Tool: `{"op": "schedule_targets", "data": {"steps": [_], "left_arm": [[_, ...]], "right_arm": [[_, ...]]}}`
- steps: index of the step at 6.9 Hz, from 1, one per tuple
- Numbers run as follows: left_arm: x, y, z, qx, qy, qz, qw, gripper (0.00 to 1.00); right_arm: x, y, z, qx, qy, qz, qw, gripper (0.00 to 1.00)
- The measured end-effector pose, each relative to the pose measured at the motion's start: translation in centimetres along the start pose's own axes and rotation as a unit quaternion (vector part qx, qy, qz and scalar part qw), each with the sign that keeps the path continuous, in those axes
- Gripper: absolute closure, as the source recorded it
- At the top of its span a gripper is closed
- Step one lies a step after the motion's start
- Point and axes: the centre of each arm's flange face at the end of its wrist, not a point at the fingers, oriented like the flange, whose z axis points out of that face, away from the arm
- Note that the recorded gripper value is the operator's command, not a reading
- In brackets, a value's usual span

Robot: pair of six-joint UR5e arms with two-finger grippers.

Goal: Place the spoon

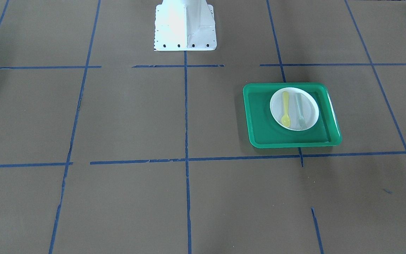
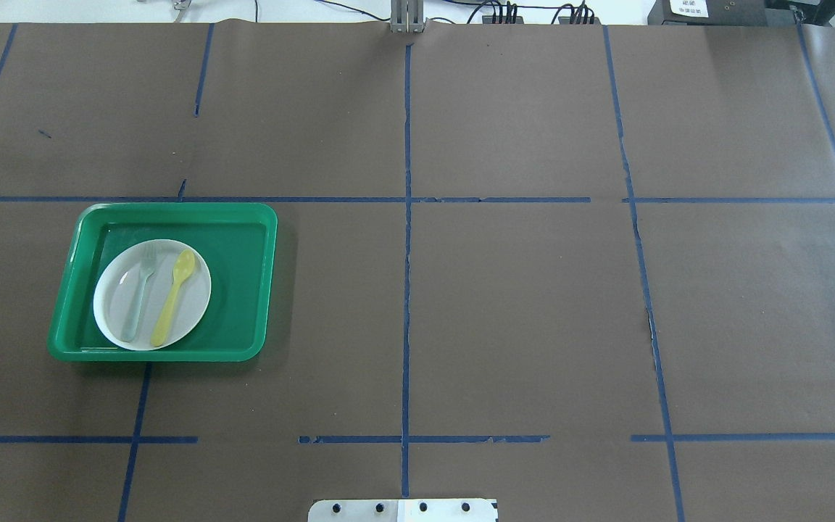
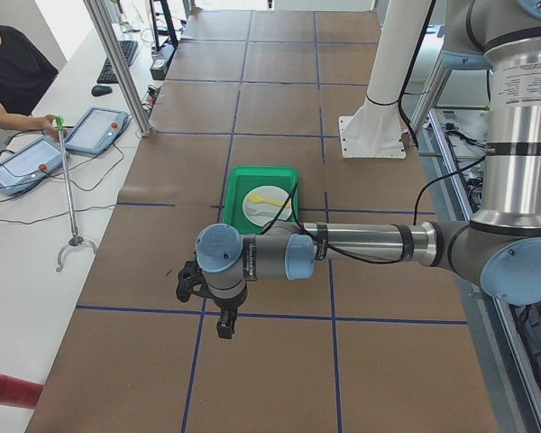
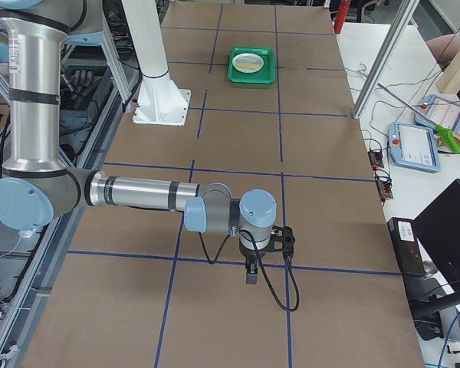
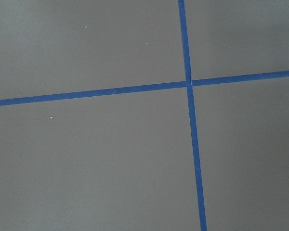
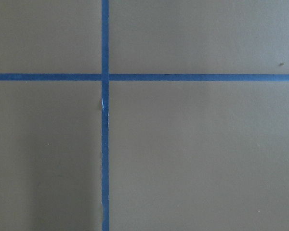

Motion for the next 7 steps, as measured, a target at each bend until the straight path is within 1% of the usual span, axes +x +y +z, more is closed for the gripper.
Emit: {"op": "schedule_targets", "data": {"steps": [1, 2, 3, 4, 5, 6, 7], "left_arm": [[4.5, -1.7, 1.1, -0.006, 0.003, 0.013, 0.9999, 0.01], [10.3, -4.0, 2.6, -0.006, 0.010, 0.015, 0.9998, 0.01], [15.7, -6.0, 3.9, 0.008, 0.023, 0.006, 0.9997, 0.02], [21.5, -7.4, 5.5, 0.015, 0.040, -0.006, 0.9991, 0.10], [27.2, -8.5, 6.9, 0.010, 0.058, -0.019, 0.9981, 0.13], [32.1, -8.6, 8.8, -0.002, 0.066, -0.024, 0.9975, 0.14], [36.0, -8.2, 10.5, -0.006, 0.059, -0.015, 0.9981, 0.15]], "right_arm": [[0.0, 0.0, 0.0, 0.000, 0.000, 0.000, 1.0000, 0.00], [0.0, 0.0, 0.0, 0.000, 0.000, 0.000, 1.0000, 0.00], [0.0, 0.0, 0.0, 0.000, 0.000, 0.000, 1.0000, 0.00], [0.0, 0.0, 0.0, 0.000, 0.000, 0.000, 1.0000, 0.00], [0.0, 0.0, 0.0, 0.000, 0.000, 0.000, 1.0000, 0.00], [0.0, 0.0, 0.0, 0.000, -0.001, 0.000, 1.0000, 0.00], [0.0, 0.0, 0.0, 0.000, 0.000, 0.000, 1.0000, 0.00]]}}
